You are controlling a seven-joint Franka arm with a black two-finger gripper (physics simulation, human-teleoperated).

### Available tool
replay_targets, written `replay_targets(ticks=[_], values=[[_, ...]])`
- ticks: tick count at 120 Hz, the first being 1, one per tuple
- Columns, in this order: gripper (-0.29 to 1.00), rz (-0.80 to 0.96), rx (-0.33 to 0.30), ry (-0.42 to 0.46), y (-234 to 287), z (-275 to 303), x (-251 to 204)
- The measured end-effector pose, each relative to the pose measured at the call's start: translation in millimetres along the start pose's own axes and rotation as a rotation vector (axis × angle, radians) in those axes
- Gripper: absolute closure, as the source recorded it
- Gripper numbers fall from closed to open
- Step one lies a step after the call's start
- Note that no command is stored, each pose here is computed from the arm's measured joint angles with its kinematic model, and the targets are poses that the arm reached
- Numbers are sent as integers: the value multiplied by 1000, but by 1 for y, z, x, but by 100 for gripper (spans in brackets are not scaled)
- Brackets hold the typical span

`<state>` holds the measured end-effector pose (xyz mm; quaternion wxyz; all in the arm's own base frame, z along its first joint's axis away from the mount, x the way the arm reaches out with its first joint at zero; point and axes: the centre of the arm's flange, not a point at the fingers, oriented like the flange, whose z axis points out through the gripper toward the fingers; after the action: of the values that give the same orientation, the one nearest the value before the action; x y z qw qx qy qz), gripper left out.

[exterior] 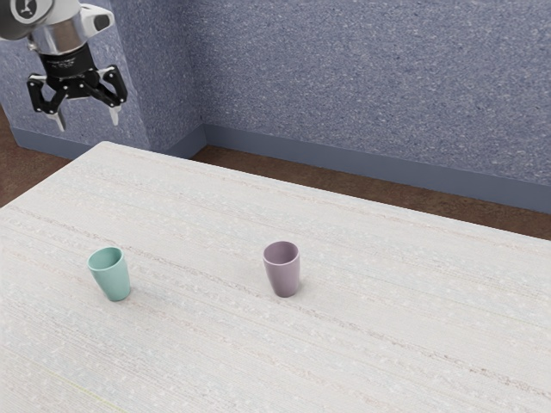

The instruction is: Place the right cup onto the left cup

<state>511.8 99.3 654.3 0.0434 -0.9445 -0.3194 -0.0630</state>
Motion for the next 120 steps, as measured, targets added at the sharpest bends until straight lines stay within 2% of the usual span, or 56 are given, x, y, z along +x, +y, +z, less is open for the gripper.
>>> replay_targets(ticks=[30, 43, 59, 90, 120], values=[[0, -36, 15, -21, 13, 16, 2], [0, -3, 47, -59, 48, 49, 1], [0, 54, 56, -84, 94, 77, -11], [0, 127, 21, -188, 171, 147, -40], [0, 192, 15, -215, 211, 202, -57]])
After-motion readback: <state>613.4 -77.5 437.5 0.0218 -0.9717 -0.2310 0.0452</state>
